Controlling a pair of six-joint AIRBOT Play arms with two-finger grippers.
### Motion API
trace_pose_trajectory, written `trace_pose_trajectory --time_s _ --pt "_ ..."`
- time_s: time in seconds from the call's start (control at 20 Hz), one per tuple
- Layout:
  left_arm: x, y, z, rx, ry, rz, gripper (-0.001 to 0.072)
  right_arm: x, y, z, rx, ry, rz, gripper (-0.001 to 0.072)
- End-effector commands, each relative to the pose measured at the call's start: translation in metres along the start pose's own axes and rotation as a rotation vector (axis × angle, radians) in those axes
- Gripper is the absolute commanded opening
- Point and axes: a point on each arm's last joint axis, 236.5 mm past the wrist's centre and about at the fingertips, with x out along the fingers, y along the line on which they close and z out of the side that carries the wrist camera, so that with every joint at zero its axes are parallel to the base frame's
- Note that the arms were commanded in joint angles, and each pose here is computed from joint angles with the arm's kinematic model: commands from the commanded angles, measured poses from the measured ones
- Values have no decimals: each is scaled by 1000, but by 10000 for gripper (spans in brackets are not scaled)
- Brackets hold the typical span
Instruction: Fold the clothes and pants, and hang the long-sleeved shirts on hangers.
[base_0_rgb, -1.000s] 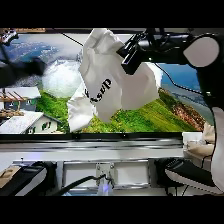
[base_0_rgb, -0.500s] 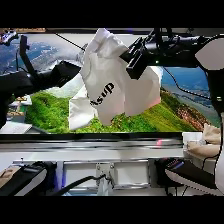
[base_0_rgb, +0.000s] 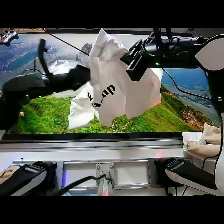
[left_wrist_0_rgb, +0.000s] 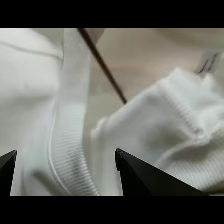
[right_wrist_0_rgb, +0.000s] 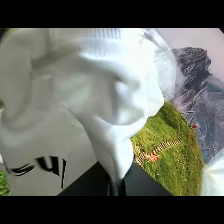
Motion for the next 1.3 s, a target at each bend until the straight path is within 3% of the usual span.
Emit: trace_pose_trajectory --time_s 0.0,0.2,0.25,0.35,0.5,0.6,0.9,1.25 --pt "23 14 -37 11 143 18 714 -3 2 1 -3 -3 1 27" --pt "38 42 -38 -18 154 69 691 -15 4 7 -13 -25 -10 27" --pt "42 46 -38 -26 152 76 611 -18 5 8 -15 -30 -12 27" --pt "46 52 -36 -33 143 88 554 -20 6 8 -17 -32 -13 27" --pt "47 56 -27 -32 106 100 208 -22 7 7 -18 -27 -9 27" --pt "44 61 -14 -33 58 115 15 -22 9 4 -18 -14 0 27" --pt "-16 102 89 -52 -296 230 15 -23 18 -15 11 69 37 27" --pt "-92 140 163 -71 -592 343 15 -27 32 -40 44 177 94 27"
